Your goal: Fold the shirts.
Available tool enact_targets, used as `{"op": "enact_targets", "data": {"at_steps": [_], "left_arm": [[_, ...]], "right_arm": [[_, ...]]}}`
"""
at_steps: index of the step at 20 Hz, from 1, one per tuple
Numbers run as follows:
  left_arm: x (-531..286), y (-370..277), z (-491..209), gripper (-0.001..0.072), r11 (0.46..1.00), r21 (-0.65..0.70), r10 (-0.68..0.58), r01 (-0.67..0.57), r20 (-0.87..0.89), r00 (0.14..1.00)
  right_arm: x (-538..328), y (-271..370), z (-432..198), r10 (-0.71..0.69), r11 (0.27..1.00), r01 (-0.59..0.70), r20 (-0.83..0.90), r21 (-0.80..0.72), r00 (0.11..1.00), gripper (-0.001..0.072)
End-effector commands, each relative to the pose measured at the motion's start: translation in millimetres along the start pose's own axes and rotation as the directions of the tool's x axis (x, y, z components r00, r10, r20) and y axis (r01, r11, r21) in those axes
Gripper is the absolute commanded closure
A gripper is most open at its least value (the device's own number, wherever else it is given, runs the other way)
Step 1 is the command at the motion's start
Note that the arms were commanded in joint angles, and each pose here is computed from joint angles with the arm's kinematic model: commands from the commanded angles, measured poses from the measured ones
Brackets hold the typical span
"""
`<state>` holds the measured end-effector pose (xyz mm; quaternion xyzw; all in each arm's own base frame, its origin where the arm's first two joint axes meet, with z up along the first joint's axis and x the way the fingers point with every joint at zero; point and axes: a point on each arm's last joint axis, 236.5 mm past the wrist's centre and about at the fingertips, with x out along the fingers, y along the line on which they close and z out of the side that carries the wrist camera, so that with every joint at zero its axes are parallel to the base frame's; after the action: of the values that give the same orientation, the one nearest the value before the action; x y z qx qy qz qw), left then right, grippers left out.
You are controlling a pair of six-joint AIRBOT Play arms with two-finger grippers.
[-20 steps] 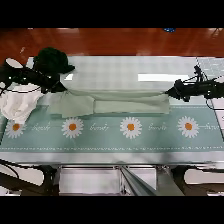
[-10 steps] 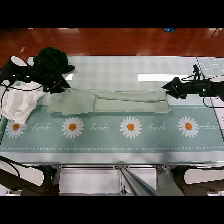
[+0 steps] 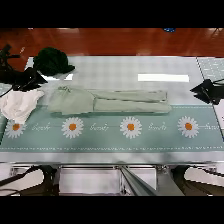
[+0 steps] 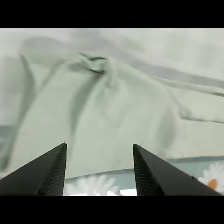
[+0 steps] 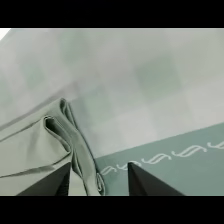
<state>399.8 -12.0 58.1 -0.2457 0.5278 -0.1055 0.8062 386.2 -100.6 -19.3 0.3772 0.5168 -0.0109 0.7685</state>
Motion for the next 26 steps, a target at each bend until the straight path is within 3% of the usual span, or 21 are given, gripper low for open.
{"op": "enact_targets", "data": {"at_steps": [1, 6, 15, 16, 17, 18, 20, 21, 22, 23, 26], "left_arm": [[-2.2, -42.9, -38.3, 0.0199, 0.993, 0.091, -0.080, 0.069, 0.118, 0.990], [33.6, -66.1, -97.4, 0.0199, 0.988, 0.114, -0.108, 0.107, 0.006, 0.994], [41.6, -85.0, -95.6, 0.0200, 0.983, 0.136, -0.131, 0.126, 0.032, 0.991], [41.7, -85.8, -93.2, 0.0199, 0.984, 0.127, -0.135, 0.129, 0.042, 0.990], [42.1, -87.0, -91.8, 0.0200, 0.984, 0.120, -0.141, 0.134, 0.046, 0.989], [42.8, -87.1, -91.5, 0.0200, 0.984, 0.117, -0.142, 0.136, 0.045, 0.989], [44.7, -86.1, -92.5, 0.0205, 0.984, 0.114, -0.140, 0.135, 0.038, 0.989], [44.8, -86.1, -92.6, 0.0334, 0.984, 0.114, -0.140, 0.135, 0.038, 0.989], [44.9, -86.7, -92.9, 0.0641, 0.984, 0.115, -0.142, 0.136, 0.037, 0.989], [45.7, -90.7, -92.9, 0.0691, 0.982, 0.121, -0.150, 0.144, 0.040, 0.988], [55.5, -126.9, -97.0, 0.0692, 0.959, 0.181, -0.230, 0.219, 0.044, 0.972]], "right_arm": [[21.7, -10.6, -20.8, 0.047, 0.995, -0.044, -0.031, 0.087, 0.998, 0.0301], [81.9, 15.8, -50.4, 0.160, 0.977, -0.131, -0.170, 0.167, 0.972, 0.0302], [134.9, 65.2, -82.4, 0.222, 0.972, -0.190, -0.267, 0.140, 0.938, 0.0304], [137.7, 74.2, -82.5, 0.220, 0.974, -0.196, -0.268, 0.114, 0.938, 0.0362], [139.2, 85.0, -83.7, 0.222, 0.975, -0.207, -0.275, 0.083, 0.935, 0.0555], [137.8, 96.0, -85.7, 0.232, 0.972, -0.231, -0.291, 0.039, 0.928, 0.0685], [124.9, 110.5, -88.5, 0.246, 0.965, -0.262, -0.322, -0.007, 0.914, 0.0685], [113.8, 111.1, -89.8, 0.228, 0.965, -0.257, -0.328, -0.047, 0.917, 0.0685], [101.0, 108.5, -91.4, 0.188, 0.967, -0.233, -0.332, -0.101, 0.924, 0.0685], [84.0, 104.2, -91.7, 0.123, 0.967, -0.186, -0.322, -0.173, 0.939, 0.0685], [22.6, 110.8, -89.7, 0.022, 0.938, -0.089, -0.200, -0.336, 0.980, 0.0685]]}}
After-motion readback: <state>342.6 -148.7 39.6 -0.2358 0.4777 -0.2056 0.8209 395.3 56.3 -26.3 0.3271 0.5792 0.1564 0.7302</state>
